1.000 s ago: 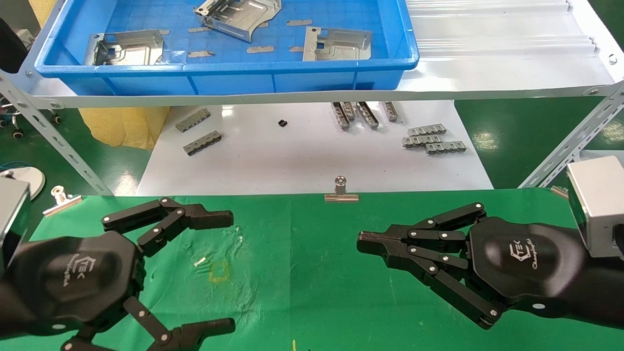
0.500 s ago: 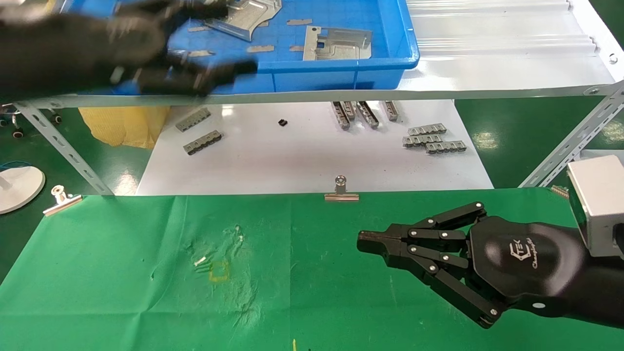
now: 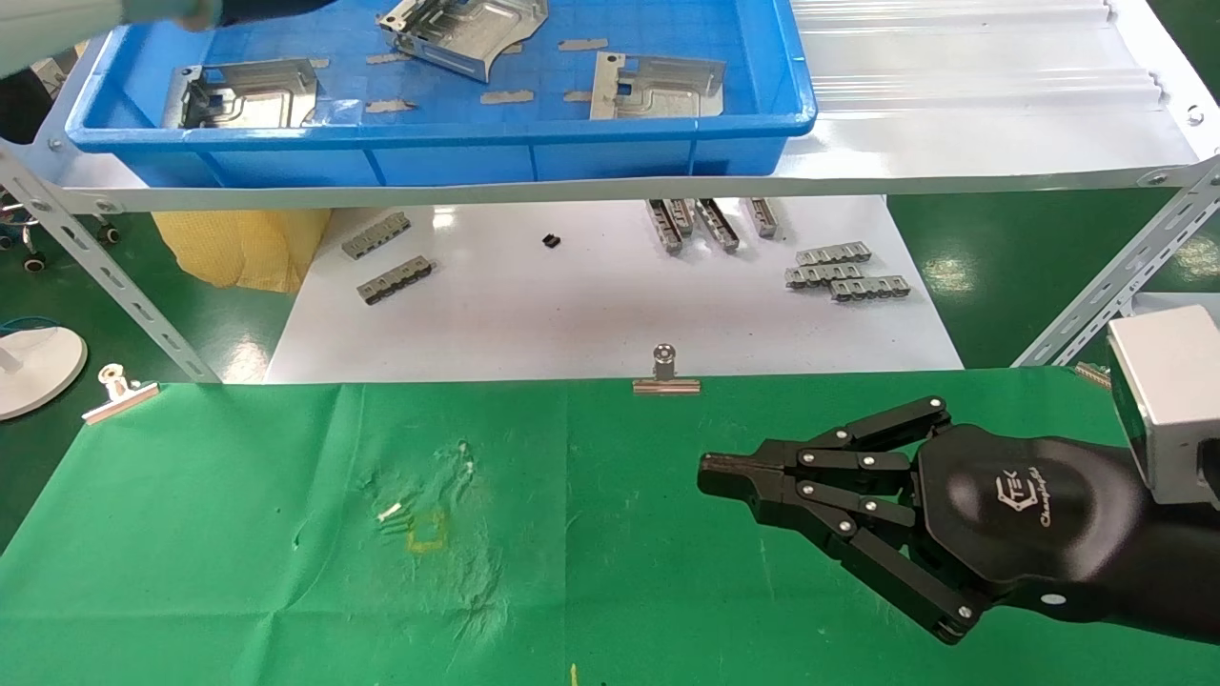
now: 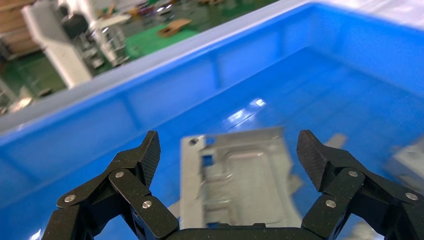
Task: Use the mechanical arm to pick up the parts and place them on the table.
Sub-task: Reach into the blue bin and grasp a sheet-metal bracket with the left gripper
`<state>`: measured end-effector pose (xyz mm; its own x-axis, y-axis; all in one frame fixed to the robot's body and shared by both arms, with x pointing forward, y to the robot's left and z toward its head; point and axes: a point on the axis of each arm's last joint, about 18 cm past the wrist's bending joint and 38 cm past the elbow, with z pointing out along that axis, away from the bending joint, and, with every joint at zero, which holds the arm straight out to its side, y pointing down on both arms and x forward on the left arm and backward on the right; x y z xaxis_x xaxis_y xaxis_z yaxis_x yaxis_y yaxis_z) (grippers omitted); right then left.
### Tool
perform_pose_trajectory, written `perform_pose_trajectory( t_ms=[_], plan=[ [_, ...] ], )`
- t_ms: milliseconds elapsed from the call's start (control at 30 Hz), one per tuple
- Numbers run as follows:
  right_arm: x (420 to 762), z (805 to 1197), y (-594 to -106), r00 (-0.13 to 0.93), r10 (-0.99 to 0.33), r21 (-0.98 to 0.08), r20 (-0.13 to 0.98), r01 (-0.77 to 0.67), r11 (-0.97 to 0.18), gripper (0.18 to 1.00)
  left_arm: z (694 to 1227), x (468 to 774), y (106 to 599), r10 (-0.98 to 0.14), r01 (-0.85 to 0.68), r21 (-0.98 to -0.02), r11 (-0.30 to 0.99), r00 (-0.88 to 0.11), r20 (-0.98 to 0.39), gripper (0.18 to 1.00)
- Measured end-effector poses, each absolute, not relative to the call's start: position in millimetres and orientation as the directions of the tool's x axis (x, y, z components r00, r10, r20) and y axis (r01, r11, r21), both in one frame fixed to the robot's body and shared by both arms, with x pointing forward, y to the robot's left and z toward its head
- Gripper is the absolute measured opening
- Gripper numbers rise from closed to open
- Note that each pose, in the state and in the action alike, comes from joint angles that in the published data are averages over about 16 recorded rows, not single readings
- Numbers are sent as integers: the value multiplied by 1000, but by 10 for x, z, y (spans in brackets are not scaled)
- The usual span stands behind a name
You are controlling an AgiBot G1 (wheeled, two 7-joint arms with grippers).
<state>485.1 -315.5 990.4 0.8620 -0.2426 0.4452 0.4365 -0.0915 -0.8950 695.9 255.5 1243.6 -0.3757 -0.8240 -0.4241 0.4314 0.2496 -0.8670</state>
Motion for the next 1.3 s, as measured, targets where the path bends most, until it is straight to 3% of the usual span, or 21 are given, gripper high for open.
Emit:
perform_pose_trajectory(
  t_ms=[367,600,800,1300],
  plan=[
    [4851,9904,-3155,862,-243,-895,445,436,-92,229,12337,7130,2536,-875,337,-916,216,-350,-335,980],
    [4851,9904,-3155,862,-243,-895,445,436,-92,311,12278,7153,2528,-874,307,-924,226,-355,-331,925],
    [4851,9904,-3155,862,-243,-895,445,436,-92,419,12257,7165,2513,-869,303,-920,250,-348,-351,839],
    [4851,9904,-3155,862,-243,-895,445,436,-92,774,12233,7208,2558,-876,307,-911,274,-313,-368,493]
  ],
)
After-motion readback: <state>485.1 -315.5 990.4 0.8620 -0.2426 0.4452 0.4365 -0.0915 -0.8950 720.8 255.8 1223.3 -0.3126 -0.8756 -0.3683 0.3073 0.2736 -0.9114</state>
